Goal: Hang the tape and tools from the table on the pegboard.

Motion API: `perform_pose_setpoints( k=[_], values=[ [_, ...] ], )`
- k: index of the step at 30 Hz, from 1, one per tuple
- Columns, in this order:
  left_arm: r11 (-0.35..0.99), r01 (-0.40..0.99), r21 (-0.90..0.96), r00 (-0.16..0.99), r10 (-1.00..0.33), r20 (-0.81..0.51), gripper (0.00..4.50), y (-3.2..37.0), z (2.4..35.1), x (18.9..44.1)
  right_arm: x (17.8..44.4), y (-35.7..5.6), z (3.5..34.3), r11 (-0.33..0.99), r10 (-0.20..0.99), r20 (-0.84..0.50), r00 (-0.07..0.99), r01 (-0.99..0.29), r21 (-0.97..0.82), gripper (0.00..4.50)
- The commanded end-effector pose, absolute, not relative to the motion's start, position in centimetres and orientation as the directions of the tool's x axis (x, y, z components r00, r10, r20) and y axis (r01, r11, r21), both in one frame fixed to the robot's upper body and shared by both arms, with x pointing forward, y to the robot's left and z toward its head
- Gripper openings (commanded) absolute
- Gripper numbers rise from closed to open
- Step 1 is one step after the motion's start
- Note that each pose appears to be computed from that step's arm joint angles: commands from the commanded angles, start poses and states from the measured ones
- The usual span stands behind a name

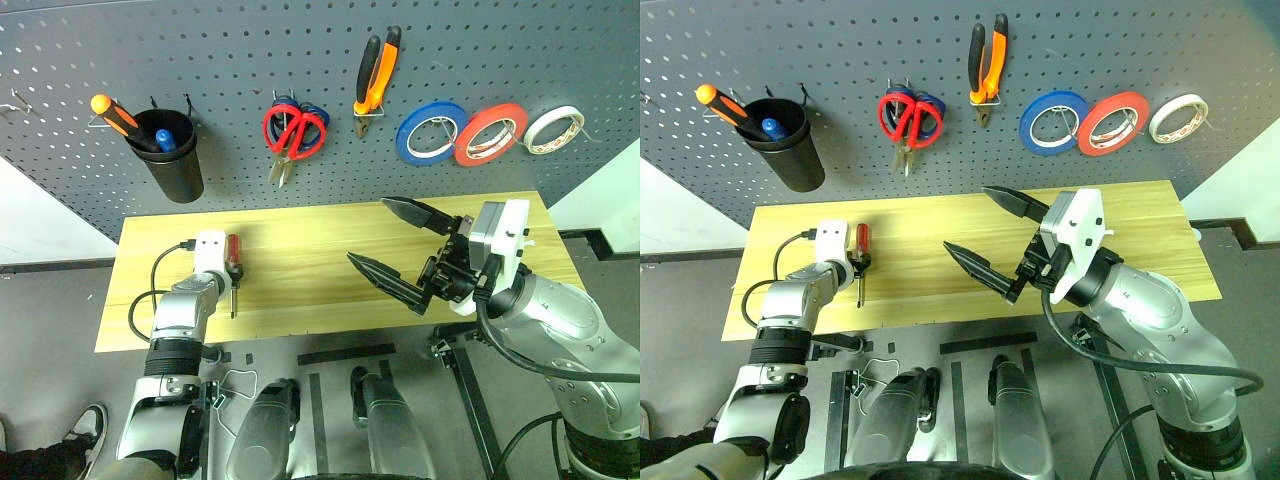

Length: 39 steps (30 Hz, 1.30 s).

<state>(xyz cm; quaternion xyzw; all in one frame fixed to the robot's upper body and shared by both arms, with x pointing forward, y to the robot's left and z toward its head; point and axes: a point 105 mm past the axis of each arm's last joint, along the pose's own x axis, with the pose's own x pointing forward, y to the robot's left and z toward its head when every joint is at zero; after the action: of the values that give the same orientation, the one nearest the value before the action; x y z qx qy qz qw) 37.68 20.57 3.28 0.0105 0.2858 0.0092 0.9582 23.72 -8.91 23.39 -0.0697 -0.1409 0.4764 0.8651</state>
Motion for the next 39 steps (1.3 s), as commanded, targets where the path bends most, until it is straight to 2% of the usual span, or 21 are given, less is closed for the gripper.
perform_pose_setpoints(
  k=[1,3,4,9,14,21,25,29,33,39],
  values=[
    [0.999,0.013,0.033,0.863,0.006,-0.505,1.59,20.1,4.6,38.3,22.9,-8.6,24.0,0.523,0.852,0.193,0.487,-0.799,-0.296,4.5],
    [0.999,0.016,0.035,0.863,0.004,-0.505,0.9,20.0,4.6,38.3,22.9,-8.6,24.0,0.524,0.852,0.192,0.488,-0.799,-0.296,4.5],
    [0.999,0.017,0.035,0.863,0.003,-0.506,0.82,20.0,4.6,38.3,22.9,-8.6,24.0,0.524,0.851,0.193,0.488,-0.798,-0.296,4.5],
    [0.998,0.048,0.042,0.868,-0.021,-0.497,0.82,19.6,5.0,38.3,23.0,-8.7,23.9,0.526,0.851,0.191,0.49,-0.797,-0.297,4.5],
    [0.987,0.156,0.036,0.898,-0.126,-0.421,0.82,17.3,6.5,38.0,23.1,-8.7,23.8,0.527,0.85,0.188,0.492,-0.796,-0.297,4.5],
    [0.942,0.329,0.067,0.907,-0.296,-0.3,0.82,12.5,8.4,35.6,23.3,-8.8,23.7,0.528,0.849,0.185,0.495,-0.794,-0.3,4.5],
    [0.913,0.377,0.157,0.909,-0.333,-0.249,0.82,11.6,8.2,34.3,23.2,-8.9,23.8,0.52,0.854,0.191,0.483,-0.802,-0.295,4.5],
    [0.875,0.39,0.287,0.921,-0.372,-0.119,0.82,11.1,9.6,33.4,22.8,-9.0,24.1,0.496,0.867,0.208,0.453,-0.825,-0.271,4.5],
    [0.878,0.28,0.387,0.931,-0.347,0.113,0.82,11.4,12.5,33.2,22.7,-9.3,24.9,0.497,0.858,0.275,0.433,-0.835,-0.235,4.5],
    [0.884,0.197,0.423,0.889,-0.343,0.303,0.82,11.3,15.2,32.7,22.6,-10.0,26.0,0.5,0.841,0.352,0.411,-0.838,-0.217,4.5]
  ],
)
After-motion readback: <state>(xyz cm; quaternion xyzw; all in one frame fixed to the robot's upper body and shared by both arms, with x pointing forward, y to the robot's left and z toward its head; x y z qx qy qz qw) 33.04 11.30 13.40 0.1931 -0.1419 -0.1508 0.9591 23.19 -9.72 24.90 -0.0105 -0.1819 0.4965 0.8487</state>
